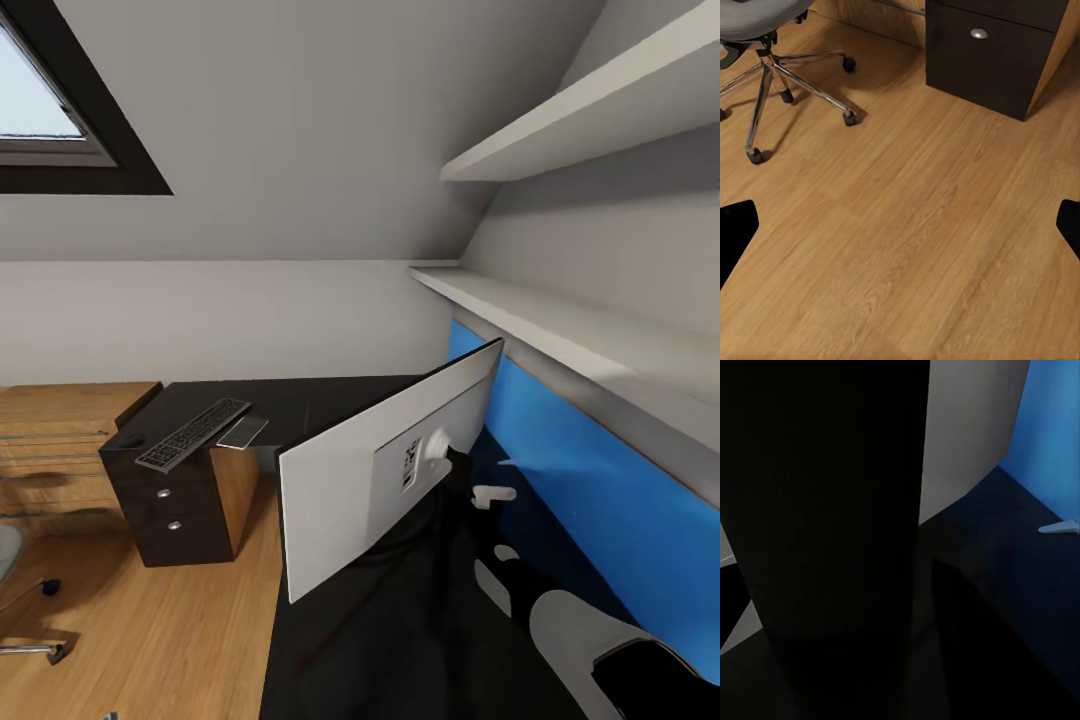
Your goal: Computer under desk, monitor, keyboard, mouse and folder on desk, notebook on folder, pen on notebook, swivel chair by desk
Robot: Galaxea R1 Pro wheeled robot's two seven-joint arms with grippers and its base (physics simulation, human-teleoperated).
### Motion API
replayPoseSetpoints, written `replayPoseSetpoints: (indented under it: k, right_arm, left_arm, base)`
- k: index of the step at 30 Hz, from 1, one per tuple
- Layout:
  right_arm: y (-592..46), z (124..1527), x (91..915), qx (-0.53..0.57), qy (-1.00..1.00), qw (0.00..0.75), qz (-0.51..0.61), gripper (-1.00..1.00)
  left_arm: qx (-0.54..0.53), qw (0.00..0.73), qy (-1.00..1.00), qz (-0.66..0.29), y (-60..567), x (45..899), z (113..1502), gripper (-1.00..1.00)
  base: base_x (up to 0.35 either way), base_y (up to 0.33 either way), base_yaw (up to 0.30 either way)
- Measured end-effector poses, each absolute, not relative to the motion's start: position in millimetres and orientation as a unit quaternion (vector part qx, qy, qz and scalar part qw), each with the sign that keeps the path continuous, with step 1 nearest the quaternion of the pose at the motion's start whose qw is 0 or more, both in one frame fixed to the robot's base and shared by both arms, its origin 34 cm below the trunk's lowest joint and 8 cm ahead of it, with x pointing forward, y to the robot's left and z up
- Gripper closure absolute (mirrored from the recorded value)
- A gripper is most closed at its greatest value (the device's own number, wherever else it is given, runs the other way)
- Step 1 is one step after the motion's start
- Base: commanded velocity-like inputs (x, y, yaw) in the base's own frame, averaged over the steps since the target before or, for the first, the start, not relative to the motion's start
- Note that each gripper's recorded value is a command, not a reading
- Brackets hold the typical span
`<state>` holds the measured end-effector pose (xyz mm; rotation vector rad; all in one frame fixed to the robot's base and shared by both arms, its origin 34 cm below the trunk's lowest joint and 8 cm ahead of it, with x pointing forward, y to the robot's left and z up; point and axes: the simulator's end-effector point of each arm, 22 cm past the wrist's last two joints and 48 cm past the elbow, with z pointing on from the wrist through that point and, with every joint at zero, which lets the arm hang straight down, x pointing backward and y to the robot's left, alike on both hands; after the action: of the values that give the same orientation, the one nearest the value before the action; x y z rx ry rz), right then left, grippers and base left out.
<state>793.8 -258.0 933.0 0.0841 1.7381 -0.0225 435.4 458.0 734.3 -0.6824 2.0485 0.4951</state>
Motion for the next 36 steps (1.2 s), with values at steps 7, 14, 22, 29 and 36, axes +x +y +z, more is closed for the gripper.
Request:
replayPoseSetpoints:
  k: [7, 14, 22, 29, 36]
  right_arm:
    - [-257.8, 933.0, 793.9, 0.037, 0.764, 0.645, -0.01, 1.0]
    - [-258.4, 932.9, 793.9, 0.039, 0.764, 0.644, -0.01, 1.0]
    - [-260.7, 928.6, 791.8, 0.042, 0.766, 0.641, -0.011, -1.0]
    - [-260.1, 928.4, 791.8, 0.04, 0.766, 0.641, -0.011, -1.0]
    - [-261.4, 928.3, 791.8, 0.044, 0.766, 0.641, -0.011, -1.0]
  left_arm:
    - [-0.275, 0.447, 0.827, 0.2, 458.6, 435.4, 734.4, -1.0]
    - [-0.276, 0.447, 0.827, 0.2, 458.8, 435.3, 734.3, -1.0]
    - [-0.276, 0.447, 0.827, 0.201, 458.9, 435.3, 734.4, -1.0]
    - [-0.276, 0.446, 0.827, 0.201, 459.6, 434.9, 734.2, -1.0]
    - [-0.276, 0.446, 0.827, 0.201, 459.6, 434.9, 734.1, -1.0]
  base:
    - [0.0, -0.017, 0.0]
    - [0.0, -0.153, 0.0]
    - [0.0, -0.01, 0.0]
    - [0.0, 0.0, 0.0]
    - [-0.026, 0.0, 0.0]
